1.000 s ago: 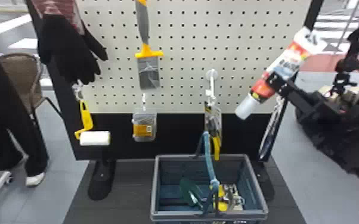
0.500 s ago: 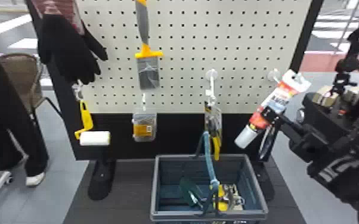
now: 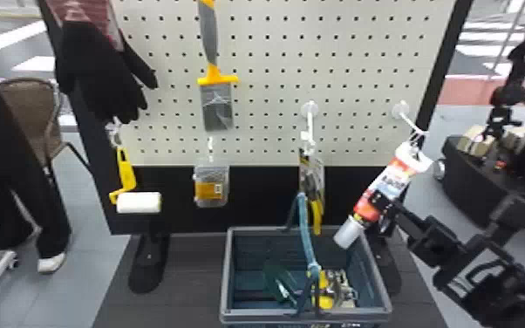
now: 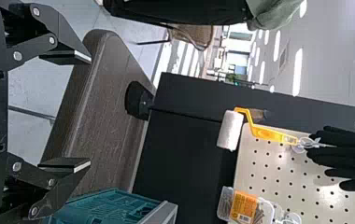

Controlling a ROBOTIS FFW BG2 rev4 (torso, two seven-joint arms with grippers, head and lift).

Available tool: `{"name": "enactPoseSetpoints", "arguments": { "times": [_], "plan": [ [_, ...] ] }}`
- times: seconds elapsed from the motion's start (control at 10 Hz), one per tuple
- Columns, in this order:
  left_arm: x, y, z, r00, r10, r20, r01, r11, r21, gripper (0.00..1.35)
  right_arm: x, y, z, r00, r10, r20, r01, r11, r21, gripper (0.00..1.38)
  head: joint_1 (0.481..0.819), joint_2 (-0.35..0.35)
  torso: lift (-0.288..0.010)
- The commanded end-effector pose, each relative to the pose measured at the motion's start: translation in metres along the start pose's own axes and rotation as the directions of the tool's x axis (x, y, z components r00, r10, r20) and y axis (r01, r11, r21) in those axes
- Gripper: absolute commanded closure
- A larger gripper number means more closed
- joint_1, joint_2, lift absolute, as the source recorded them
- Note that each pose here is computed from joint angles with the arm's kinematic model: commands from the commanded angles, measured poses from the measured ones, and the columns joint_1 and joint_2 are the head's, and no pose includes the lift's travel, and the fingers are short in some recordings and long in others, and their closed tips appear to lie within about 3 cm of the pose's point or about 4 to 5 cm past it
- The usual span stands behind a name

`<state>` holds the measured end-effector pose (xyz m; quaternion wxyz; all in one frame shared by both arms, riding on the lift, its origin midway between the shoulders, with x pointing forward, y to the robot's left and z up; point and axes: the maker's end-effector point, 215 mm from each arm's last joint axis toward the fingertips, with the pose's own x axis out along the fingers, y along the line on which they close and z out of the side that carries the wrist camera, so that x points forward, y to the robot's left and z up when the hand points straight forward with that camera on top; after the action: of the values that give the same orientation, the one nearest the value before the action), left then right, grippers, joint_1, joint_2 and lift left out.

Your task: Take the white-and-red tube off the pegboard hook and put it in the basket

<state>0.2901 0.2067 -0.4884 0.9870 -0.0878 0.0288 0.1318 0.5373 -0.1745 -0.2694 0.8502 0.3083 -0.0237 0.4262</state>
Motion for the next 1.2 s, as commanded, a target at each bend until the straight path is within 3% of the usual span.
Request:
{"name": "enactPoseSetpoints", "arguments": {
  "times": [0.0, 0.7, 0.8, 1.1],
  "plan": [
    [0.0, -0.001, 0.001, 1.0, -0.002, 0.003, 0.002, 1.0, 0.001, 0.49, -0.001, -0.007, -0.015, 1.0, -0.014, -0.01, 0.014, 1.0, 0.027, 1.13, 0.549, 0.0, -0.1],
    [0.001, 0.0, 0.001, 1.0, 0.001, 0.003, -0.001, 1.0, 0.0, 0.49, 0.01, -0.005, -0.084, 0.995, 0.042, -0.092, -0.024, 0.983, 0.184, 1.13, 0.549, 0.0, -0.1],
    [0.001, 0.0, 0.001, 1.0, 0.001, 0.003, -0.001, 1.0, 0.0, 0.49, 0.01, -0.004, -0.089, 0.994, 0.047, -0.104, -0.025, 0.98, 0.196, 1.07, 0.549, 0.0, -0.1],
    [0.001, 0.0, 0.001, 1.0, 0.0, 0.003, 0.0, 1.0, 0.001, 0.49, 0.012, -0.005, -0.086, 0.994, 0.05, -0.102, -0.029, 0.98, 0.197, 0.23, 0.549, 0.0, -0.1]
  ]
}}
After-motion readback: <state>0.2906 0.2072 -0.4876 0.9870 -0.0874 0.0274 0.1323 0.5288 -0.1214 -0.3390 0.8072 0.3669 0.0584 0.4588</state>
